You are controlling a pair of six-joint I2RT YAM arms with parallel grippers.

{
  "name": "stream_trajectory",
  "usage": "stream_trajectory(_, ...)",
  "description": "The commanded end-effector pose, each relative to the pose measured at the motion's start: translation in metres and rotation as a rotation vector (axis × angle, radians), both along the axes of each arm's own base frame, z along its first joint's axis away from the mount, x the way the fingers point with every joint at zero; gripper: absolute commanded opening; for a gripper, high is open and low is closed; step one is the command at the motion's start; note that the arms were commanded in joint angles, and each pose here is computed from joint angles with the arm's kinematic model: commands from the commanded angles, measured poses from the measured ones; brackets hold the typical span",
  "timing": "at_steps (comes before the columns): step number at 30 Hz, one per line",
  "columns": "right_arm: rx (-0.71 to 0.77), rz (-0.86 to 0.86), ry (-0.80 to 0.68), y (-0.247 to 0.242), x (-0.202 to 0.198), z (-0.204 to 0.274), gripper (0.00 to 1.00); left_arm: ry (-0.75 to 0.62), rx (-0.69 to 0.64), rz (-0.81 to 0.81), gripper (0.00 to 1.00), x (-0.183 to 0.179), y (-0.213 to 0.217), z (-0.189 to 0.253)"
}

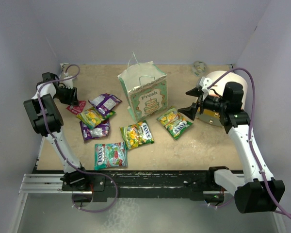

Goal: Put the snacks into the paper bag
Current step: Pick up the snack from the center of the board.

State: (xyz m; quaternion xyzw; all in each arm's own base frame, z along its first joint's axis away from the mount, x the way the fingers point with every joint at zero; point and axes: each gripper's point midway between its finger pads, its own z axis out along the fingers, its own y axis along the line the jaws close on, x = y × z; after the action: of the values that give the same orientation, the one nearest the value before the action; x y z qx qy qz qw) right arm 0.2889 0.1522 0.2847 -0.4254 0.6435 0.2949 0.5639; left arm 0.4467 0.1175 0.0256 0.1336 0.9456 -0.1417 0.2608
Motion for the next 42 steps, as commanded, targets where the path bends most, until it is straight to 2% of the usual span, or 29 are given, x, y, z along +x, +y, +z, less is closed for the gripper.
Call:
stream_trajectory(1, 0.014, 0.013, -0.07, 0.001, -0.002, 0.016, 0.95, -0.014, -0.053, -0.033, 0.32, -0.009, -0.013, 0.005)
stream_trajectory(4, 0.013, 0.012, -0.076, 0.001, -0.002, 0.017, 0.95, -0.023, -0.067, -0.035, 0.24, -0.011, -0.017, 0.01)
stream_trajectory(9, 0.012, 0.009, -0.085, -0.002, -0.003, 0.018, 0.95, -0.057, -0.062, -0.021, 0.19, -0.011, -0.018, 0.029)
stream_trajectory(15, 0.016, 0.002, -0.092, -0.005, -0.003, 0.021, 0.95, -0.169, -0.073, -0.015, 0.17, -0.011, -0.027, 0.088)
stream_trajectory(19, 0.017, 0.005, -0.095, -0.005, -0.004, 0.021, 0.95, -0.279, -0.078, 0.005, 0.12, -0.009, -0.033, 0.136)
stream_trajectory(24, 0.019, 0.005, -0.09, -0.005, -0.003, 0.021, 0.95, -0.406, -0.136, 0.03, 0.11, -0.012, -0.049, 0.198)
stream_trajectory(27, 0.018, 0.004, -0.091, -0.005, -0.004, 0.021, 0.95, -0.491, -0.205, 0.029, 0.1, -0.016, -0.067, 0.241)
stream_trajectory(32, 0.016, 0.001, -0.109, -0.005, -0.006, 0.025, 0.95, -0.593, -0.245, -0.004, 0.09, -0.02, -0.105, 0.296)
stream_trajectory(42, 0.017, 0.001, -0.117, -0.006, -0.007, 0.027, 0.95, -0.724, -0.317, -0.227, 0.05, -0.015, -0.232, 0.369)
